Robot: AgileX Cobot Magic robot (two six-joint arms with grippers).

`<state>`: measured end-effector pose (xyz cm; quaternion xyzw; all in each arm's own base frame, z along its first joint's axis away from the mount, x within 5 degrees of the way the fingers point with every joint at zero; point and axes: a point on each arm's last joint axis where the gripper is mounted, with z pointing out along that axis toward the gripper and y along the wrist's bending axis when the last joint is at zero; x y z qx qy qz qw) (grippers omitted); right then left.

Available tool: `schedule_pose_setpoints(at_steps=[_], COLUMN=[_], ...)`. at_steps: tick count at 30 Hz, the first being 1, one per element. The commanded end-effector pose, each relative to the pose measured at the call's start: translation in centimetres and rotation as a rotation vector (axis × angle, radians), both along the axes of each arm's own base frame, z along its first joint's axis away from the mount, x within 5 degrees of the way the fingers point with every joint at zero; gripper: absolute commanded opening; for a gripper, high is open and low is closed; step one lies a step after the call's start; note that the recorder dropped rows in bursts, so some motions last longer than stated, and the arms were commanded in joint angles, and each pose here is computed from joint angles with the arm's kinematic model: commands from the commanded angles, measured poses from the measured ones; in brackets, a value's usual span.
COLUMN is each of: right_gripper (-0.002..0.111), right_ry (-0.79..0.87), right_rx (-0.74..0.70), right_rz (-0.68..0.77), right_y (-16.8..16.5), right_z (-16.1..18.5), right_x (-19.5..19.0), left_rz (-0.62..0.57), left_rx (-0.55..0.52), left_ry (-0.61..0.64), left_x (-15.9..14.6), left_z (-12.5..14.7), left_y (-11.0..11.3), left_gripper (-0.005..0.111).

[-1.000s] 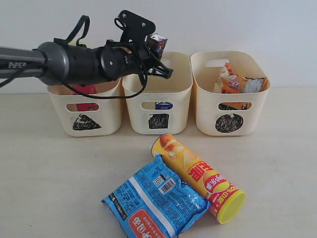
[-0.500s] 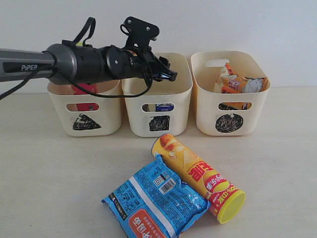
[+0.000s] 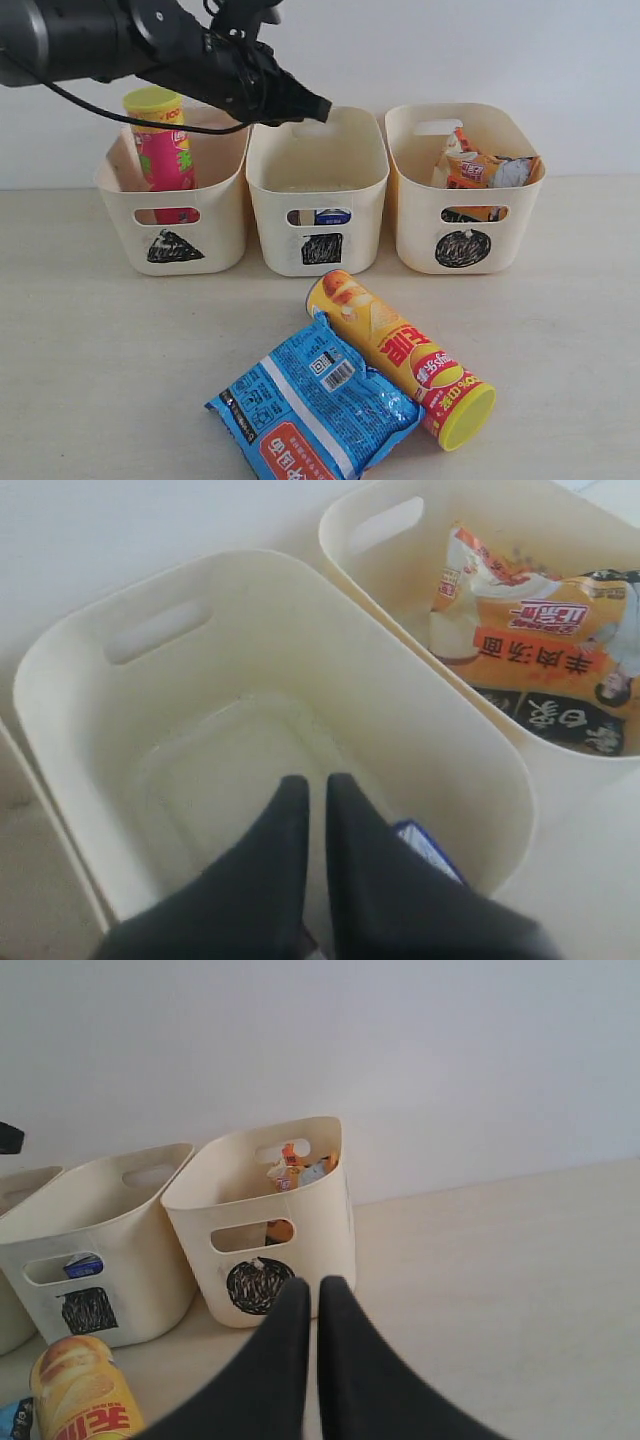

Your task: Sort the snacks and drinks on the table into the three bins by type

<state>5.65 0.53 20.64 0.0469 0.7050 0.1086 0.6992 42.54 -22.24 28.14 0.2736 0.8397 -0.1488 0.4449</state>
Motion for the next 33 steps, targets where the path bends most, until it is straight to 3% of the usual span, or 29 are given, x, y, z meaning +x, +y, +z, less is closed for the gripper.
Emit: schedule_pose_setpoints(at_steps=[1, 5, 8, 11, 14, 18, 24, 27, 33], right_gripper=[0.000, 0.000, 0.000, 0.000, 0.000, 0.000, 0.000, 0.000, 0.000], right_ry=[0.012, 0.038, 0.078, 0.064, 0.043, 0.020, -0.065, -0.085, -0.002], right_rx=[0.035, 0.166, 0.293, 0.370, 0.427, 0.455, 0.458, 0.462, 0.366], right_rz=[0.006, 0.021, 0.055, 0.093, 0.113, 0.132, 0.148, 0.118, 0.110], right_y=[0.0, 0.2, 0.5, 0.9, 1.0, 1.1, 1.0, 0.7, 1.1], right_z=[-0.2, -0.3, -0.5, -0.2, 0.1, 0.3, 3.2, 4.7, 8.5], right_x=[0.0, -0.1, -0.1, -0.1, -0.2, -0.2, -0.7, -0.5, 2.2], left_rz=[0.051, 0.188, 0.286, 0.314, 0.334, 0.350, 0.330, 0.327, 0.386], left_rx=[-0.033, -0.143, -0.284, -0.381, -0.475, -0.681, -0.793, -0.862, -0.853], left_ry=[0.054, -0.117, -0.251, -0.351, -0.394, -0.576, -0.683, -0.745, -0.685], left_x=[-3.6, -10.3, -16.8, -23.0, -26.7, -33.6, -37.8, -39.7, -38.6], left_z=[1.6, 4.1, 6.2, 7.1, 7.0, 7.1, 5.1, 2.7, -0.2], left_y=[3.1, 7.8, 11.3, 14.1, 15.8, 19.1, 21.0, 22.0, 21.8], left_gripper=[0.004, 0.004, 0.004, 0.004, 0.004, 0.004, 0.004, 0.004, 0.004])
